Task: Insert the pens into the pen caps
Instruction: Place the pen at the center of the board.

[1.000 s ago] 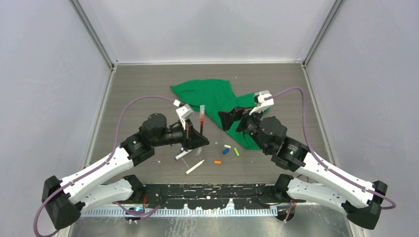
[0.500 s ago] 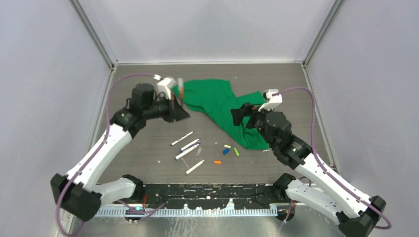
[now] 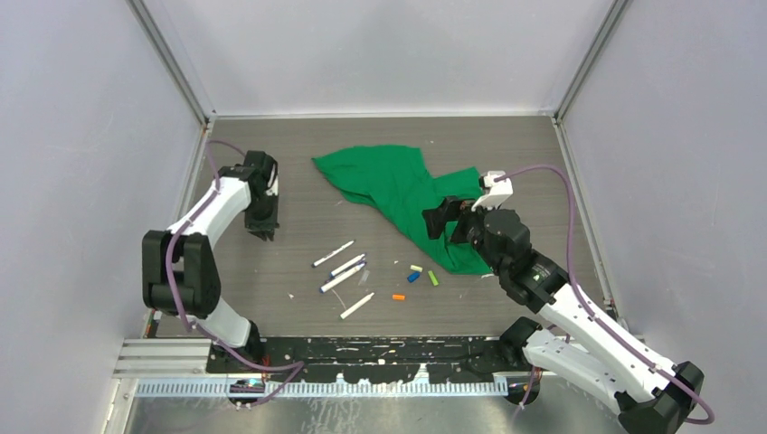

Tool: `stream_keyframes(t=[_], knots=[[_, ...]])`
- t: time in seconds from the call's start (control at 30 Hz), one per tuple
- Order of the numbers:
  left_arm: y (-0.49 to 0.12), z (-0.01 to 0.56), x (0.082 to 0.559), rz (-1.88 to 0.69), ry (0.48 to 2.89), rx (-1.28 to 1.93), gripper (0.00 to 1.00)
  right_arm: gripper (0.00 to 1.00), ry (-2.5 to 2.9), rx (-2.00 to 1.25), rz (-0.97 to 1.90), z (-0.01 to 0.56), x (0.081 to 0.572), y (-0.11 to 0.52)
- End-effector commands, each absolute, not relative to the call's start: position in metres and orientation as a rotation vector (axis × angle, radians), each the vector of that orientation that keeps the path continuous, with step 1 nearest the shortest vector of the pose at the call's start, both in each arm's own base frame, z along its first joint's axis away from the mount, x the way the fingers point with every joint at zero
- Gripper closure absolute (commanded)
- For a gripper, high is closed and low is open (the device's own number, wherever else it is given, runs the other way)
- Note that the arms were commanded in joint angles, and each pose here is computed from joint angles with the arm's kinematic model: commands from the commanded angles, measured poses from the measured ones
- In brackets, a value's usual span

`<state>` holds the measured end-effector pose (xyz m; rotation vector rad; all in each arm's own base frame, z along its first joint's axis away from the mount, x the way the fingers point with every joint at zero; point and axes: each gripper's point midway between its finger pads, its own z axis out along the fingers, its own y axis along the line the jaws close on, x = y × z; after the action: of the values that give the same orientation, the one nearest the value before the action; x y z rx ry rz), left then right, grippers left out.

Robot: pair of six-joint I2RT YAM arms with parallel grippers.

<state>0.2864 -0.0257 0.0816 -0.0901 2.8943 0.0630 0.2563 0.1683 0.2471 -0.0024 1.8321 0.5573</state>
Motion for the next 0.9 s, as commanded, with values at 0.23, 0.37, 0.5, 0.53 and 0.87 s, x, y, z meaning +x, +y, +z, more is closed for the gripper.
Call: stream_keyframes(t=[0.23,0.37,0.5,0.53,0.87], knots=[[-0.008,0.054,0.273,0.207,3.056,0.053,0.92,0.01,1.815,0.02,0.651,0.251,0.254,0.178],[-0.013,0.046,0.27,0.169,3.085,0.038,0.89,0.01,1.814,0.025,0.655,0.25,0.253,0.177],[-0.015,0.038,0.267,0.157,3.129,0.036,0.87,0.01,1.824,0.032,0.655,0.246,0.253,0.177],[-0.014,0.036,0.266,0.161,3.14,0.033,0.86,0.01,1.825,0.032,0.656,0.245,0.253,0.177],[-0.01,0.029,0.261,0.204,3.184,-0.002,0.66,0.02,1.85,0.005,0.704,0.237,0.246,0.184]])
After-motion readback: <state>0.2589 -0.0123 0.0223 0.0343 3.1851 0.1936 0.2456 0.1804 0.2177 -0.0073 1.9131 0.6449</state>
